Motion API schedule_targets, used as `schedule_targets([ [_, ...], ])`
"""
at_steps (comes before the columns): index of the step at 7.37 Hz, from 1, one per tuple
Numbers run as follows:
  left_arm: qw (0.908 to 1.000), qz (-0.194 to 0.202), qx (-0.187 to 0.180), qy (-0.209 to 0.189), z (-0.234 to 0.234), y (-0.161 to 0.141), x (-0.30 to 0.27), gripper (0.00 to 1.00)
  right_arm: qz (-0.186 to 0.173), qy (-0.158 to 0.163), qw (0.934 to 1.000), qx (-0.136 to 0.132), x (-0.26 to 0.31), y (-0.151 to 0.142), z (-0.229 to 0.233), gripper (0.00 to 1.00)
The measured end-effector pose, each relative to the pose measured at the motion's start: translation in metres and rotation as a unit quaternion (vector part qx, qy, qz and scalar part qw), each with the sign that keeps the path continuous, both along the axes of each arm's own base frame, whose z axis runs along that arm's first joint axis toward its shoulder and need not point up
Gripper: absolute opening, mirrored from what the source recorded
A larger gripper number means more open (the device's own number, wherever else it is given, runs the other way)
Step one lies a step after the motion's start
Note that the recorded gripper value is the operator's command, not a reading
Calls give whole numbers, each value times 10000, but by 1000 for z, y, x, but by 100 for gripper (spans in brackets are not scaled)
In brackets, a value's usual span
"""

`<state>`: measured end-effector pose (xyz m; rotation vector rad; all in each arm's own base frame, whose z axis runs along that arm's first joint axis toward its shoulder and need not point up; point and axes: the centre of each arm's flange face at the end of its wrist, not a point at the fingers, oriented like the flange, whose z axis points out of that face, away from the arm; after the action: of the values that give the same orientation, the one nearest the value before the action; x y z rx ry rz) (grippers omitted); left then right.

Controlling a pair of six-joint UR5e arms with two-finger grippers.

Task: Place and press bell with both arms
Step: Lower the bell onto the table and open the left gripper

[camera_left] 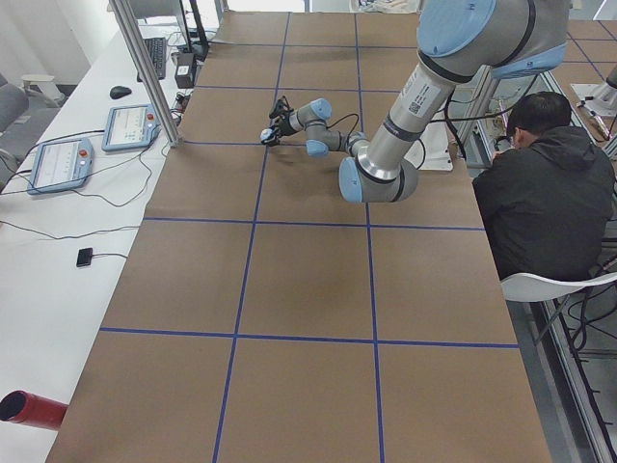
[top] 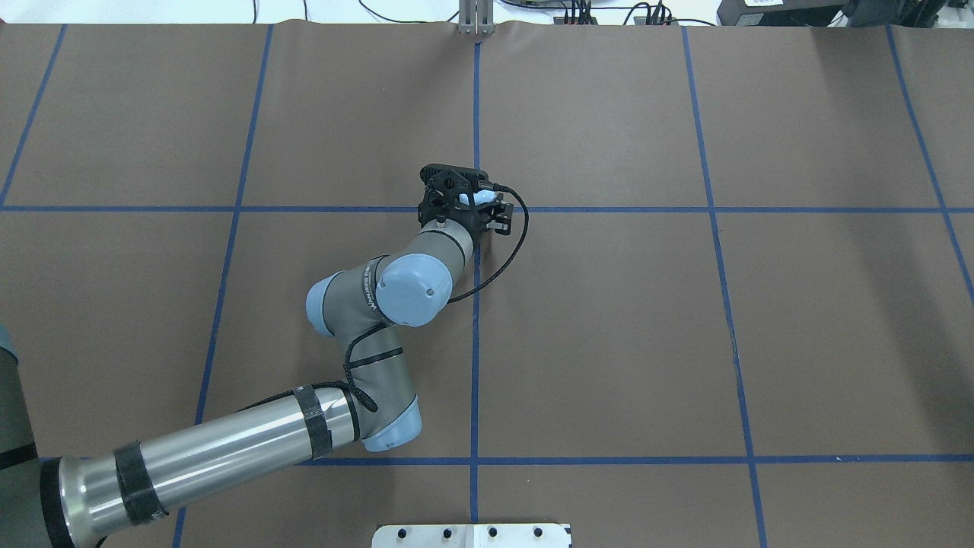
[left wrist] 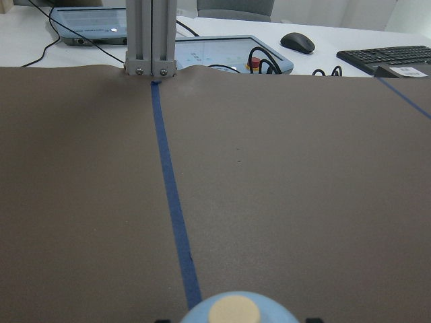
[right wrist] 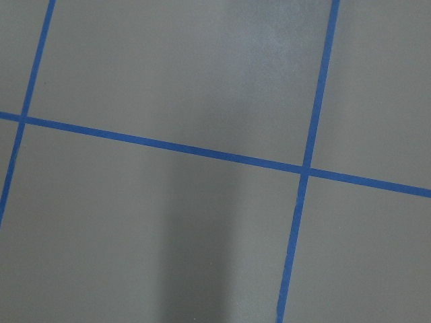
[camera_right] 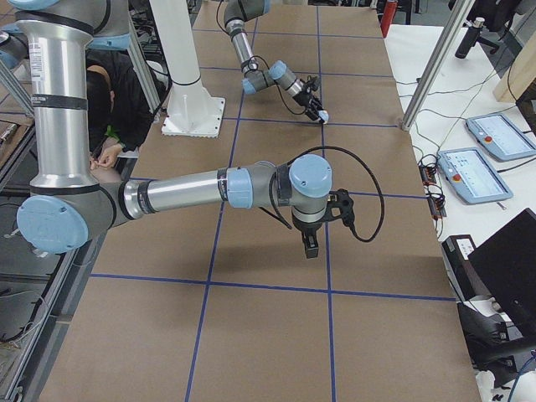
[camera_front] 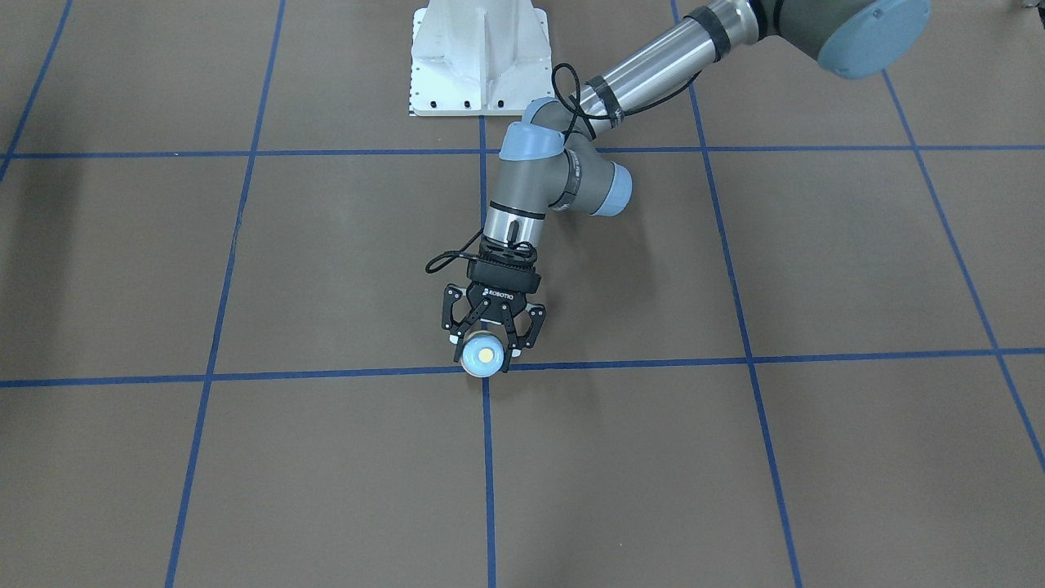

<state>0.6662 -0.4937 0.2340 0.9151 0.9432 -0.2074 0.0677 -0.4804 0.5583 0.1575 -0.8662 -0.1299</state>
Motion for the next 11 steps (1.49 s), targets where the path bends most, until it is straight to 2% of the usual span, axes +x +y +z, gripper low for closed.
schedule_targets([
  [2, 10000, 12, -18, -39, 4, 0, 2, 2, 0, 4, 10000, 3, 0, 0, 0, 100],
  [3, 10000, 18, -22, -48, 4, 0, 3, 18, 1, 5, 10000, 2, 0, 0, 0, 100],
  [4, 10000, 26, -31, -64, 6, 0, 4, 38, 2, 6, 10000, 1, 0, 0, 0, 100],
  [5, 10000, 31, -42, -85, 8, 0, 5, 64, 3, 9, 10000, 1, 0, 0, 0, 100],
  [6, 10000, 39, -44, -81, 7, 1, 7, 69, 3, 11, 10000, 5, 0, 0, 0, 100],
  [7, 10000, 49, -34, -56, 3, 2, 8, 79, 4, 11, 10000, 6, 0, 0, 0, 100],
  [8, 10000, 53, -21, -25, -2, 3, 9, 99, 12, 8, 10000, -1, 0, 0, -1, 100],
  [11, 10000, 48, -2, 14, -8, 3, 8, 99, 30, 17, 10000, -28, 0, 1, 0, 100],
])
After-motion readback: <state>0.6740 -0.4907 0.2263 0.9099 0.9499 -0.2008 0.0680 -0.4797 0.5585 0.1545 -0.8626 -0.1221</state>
